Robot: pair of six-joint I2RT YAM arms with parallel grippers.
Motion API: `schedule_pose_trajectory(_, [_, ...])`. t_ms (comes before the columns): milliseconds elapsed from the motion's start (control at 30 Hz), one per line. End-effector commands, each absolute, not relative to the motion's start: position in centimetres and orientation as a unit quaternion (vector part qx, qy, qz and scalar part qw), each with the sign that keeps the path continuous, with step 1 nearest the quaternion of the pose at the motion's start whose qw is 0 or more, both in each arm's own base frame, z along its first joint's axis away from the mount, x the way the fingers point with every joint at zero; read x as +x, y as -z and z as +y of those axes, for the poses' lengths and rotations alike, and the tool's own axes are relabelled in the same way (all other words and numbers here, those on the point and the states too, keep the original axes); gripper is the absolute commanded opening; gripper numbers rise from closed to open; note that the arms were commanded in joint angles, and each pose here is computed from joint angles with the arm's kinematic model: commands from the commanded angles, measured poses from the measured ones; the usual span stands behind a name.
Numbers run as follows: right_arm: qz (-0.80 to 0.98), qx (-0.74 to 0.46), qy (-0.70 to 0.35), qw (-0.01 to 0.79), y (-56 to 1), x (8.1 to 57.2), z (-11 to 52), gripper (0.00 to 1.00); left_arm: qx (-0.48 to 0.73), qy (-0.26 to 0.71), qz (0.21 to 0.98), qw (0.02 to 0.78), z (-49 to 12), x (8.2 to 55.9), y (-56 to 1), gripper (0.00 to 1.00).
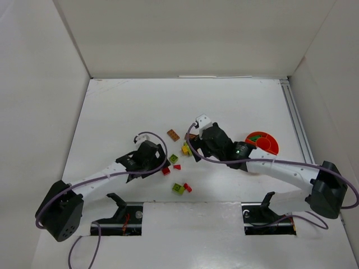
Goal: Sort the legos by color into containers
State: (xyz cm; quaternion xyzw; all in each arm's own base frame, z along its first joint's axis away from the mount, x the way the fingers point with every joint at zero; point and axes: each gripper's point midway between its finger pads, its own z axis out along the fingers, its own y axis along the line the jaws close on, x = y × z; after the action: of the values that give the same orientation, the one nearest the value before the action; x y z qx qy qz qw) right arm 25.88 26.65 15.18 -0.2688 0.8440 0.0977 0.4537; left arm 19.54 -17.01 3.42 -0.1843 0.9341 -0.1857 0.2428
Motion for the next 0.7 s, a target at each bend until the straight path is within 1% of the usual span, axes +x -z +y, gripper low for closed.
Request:
schedule_pose_trajectory(0, [0.854, -0.230, -0.073, 0.461, -15.5, 25.8, 24.6, 0.98, -0.198, 0.157, 0.933, 0.255, -17.4, 20.1, -3.9, 0.82])
schedule_pose_trajectory(100, [0.858, -0.214, -0.056, 0.463, -15.4, 25.6, 23.3, 0.98, -0.199, 0.110, 0.941, 0.251, -17.0, 19.7, -3.5, 0.80])
schedule_pose_trajectory(133, [0.857, -0.210, -0.054, 0.467, -15.5, 25.5, 22.9, 0.98, -0.203, 0.105, 0.942, 0.246, -17.0, 19.7, -3.3, 0.75])
schedule_pose_trajectory(167, [0.859, -0.206, -0.057, 0.466, -15.6, 25.4, 22.8, 0.98, -0.198, 0.092, 0.945, 0.243, -16.8, 19.4, -2.9, 0.74])
schedule_pose_trajectory(233, [0.857, -0.201, -0.051, 0.471, -15.7, 25.4, 22.3, 0.98, -0.199, 0.084, 0.946, 0.241, -17.2, 19.7, -2.7, 0.68])
schedule_pose_trajectory(300, [0.859, -0.197, -0.052, 0.470, -15.8, 24.9, 21.7, 0.98, -0.195, 0.077, 0.948, 0.238, -17.5, 19.6, -2.4, 0.65])
schedule_pose_trajectory(333, [0.860, -0.189, -0.050, 0.472, -15.9, 25.0, 21.6, 0.98, -0.189, 0.065, 0.951, 0.235, -17.5, 19.4, -2.1, 0.65])
schedule_pose_trajectory(367, [0.861, -0.188, -0.042, 0.471, -15.6, 24.9, 21.0, 0.98, -0.184, 0.061, 0.954, 0.230, -18.0, 19.1, -2.0, 0.61])
schedule_pose_trajectory(400, [0.860, -0.186, -0.045, 0.474, -15.9, 24.8, 21.0, 0.98, -0.184, 0.058, 0.953, 0.233, -17.9, 19.3, -2.2, 0.61])
schedule_pose_trajectory(433, [0.862, -0.184, -0.044, 0.470, -15.7, 24.7, 20.9, 0.98, -0.184, 0.051, 0.955, 0.226, -17.9, 18.8, -1.8, 0.56])
schedule_pose_trajectory(500, [0.862, -0.182, -0.041, 0.472, -15.7, 24.7, 20.6, 0.98, -0.185, 0.043, 0.954, 0.231, -17.8, 18.8, -2.1, 0.49])
schedule_pose_trajectory(533, [0.862, -0.182, -0.041, 0.472, -15.7, 24.7, 20.6, 0.98, -0.191, 0.044, 0.953, 0.231, -17.9, 18.8, -2.1, 0.41])
schedule_pose_trajectory(567, [0.860, -0.178, -0.040, 0.477, -16.0, 24.7, 20.4, 0.98, -0.191, 0.036, 0.953, 0.232, -17.5, 18.8, -2.1, 0.37])
schedule_pose_trajectory(633, [0.862, -0.176, -0.039, 0.474, -15.8, 24.6, 20.3, 0.98, -0.196, 0.037, 0.951, 0.237, -17.4, 18.8, -2.3, 0.33])
schedule_pose_trajectory(667, [0.862, -0.176, -0.039, 0.474, -15.8, 24.6, 20.3, 0.98, -0.197, 0.043, 0.949, 0.240, -17.5, 18.9, -2.7, 0.33])
